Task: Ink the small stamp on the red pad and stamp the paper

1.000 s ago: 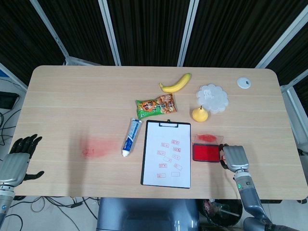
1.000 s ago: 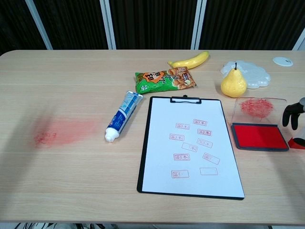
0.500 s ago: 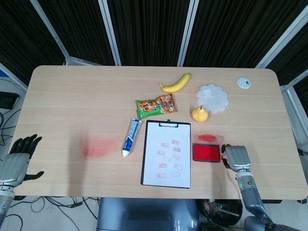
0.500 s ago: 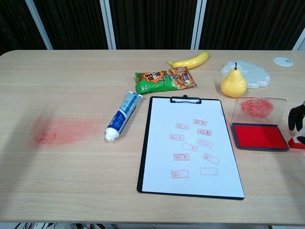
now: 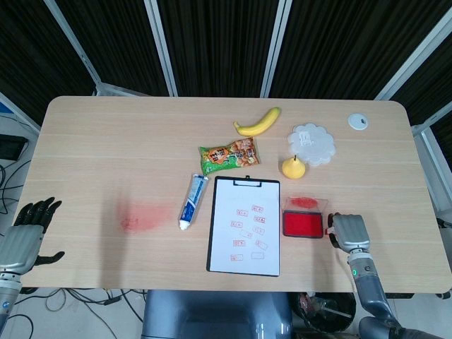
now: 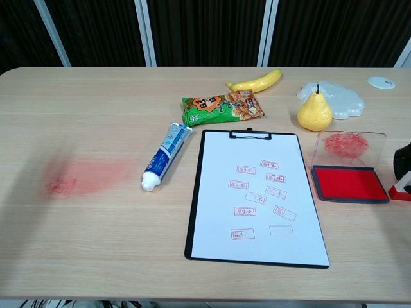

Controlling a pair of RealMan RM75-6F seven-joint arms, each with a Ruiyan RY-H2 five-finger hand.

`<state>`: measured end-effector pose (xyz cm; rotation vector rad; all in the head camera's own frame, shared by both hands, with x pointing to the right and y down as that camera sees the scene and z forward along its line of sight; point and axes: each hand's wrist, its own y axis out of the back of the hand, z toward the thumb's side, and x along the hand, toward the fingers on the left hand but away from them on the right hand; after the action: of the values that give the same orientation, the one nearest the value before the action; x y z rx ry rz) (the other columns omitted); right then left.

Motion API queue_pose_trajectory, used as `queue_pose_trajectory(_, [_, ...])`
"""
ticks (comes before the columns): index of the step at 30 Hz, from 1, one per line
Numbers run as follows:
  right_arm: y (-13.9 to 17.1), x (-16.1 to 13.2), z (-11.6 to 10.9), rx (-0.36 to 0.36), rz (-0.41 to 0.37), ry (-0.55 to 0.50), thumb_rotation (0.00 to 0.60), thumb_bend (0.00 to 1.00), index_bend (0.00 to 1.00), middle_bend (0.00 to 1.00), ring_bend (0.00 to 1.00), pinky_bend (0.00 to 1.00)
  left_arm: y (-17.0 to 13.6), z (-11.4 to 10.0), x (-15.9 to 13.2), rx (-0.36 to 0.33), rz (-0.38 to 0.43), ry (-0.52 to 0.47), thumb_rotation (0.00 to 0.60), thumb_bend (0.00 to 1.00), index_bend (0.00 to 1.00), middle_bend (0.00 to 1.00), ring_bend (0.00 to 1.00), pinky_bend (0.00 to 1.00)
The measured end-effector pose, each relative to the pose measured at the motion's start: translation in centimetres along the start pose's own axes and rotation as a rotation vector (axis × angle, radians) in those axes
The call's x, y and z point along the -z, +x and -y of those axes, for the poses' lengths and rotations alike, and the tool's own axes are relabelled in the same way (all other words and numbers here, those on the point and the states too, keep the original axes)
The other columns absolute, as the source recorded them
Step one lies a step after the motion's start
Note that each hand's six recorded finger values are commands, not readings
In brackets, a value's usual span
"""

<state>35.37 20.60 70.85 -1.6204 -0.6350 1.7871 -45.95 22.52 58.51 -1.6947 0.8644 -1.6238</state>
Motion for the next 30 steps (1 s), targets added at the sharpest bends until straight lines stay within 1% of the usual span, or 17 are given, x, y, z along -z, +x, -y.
queue_pose_trajectory(14, [-0.14,0.36,0.17,-0.009,0.014,-0.003,0.6,0.47,0.54,0.49,0.81,0.83,0.0,0.0,0.01,0.001,-0.002,-0.001,0.6,0.02,0.0,0.0,0.0,0.0])
queue_pose_trajectory(17, [-0.16,0.39,0.17,-0.009,0.014,-0.001,0.6,0.51,0.58,0.53,0.81,0.83,-0.01,0.01,0.02,0.001,-0.002,-0.001,0.6,0.02,0.0,0.0,0.0,0.0])
queue_pose_trajectory(21, [-0.16,0.28,0.1,-0.004,0.009,-0.002,0.6,0.6,0.64,0.59,0.82,0.83,0.01,0.01,0.04,0.001,-0.003,-0.001,0.6,0.02,0.0,0.0,0.0,0.0])
queue_pose_trajectory(25, [-0.13,0.08,-0.03,0.006,-0.003,-0.007,0.6,0.69,0.68,0.62,0.82,0.83,0.01,0.01,0.05,0.002,-0.004,-0.002,0.6,0.02,0.0,0.0,0.0,0.0])
queue_pose_trajectory(30, [-0.09,-0.1,-0.23,0.016,-0.023,-0.02,0.6,0.73,0.71,0.65,0.83,0.83,0.02,-0.01,0.07,0.002,-0.005,-0.003,0.6,0.02,0.0,0.0,0.0,0.0])
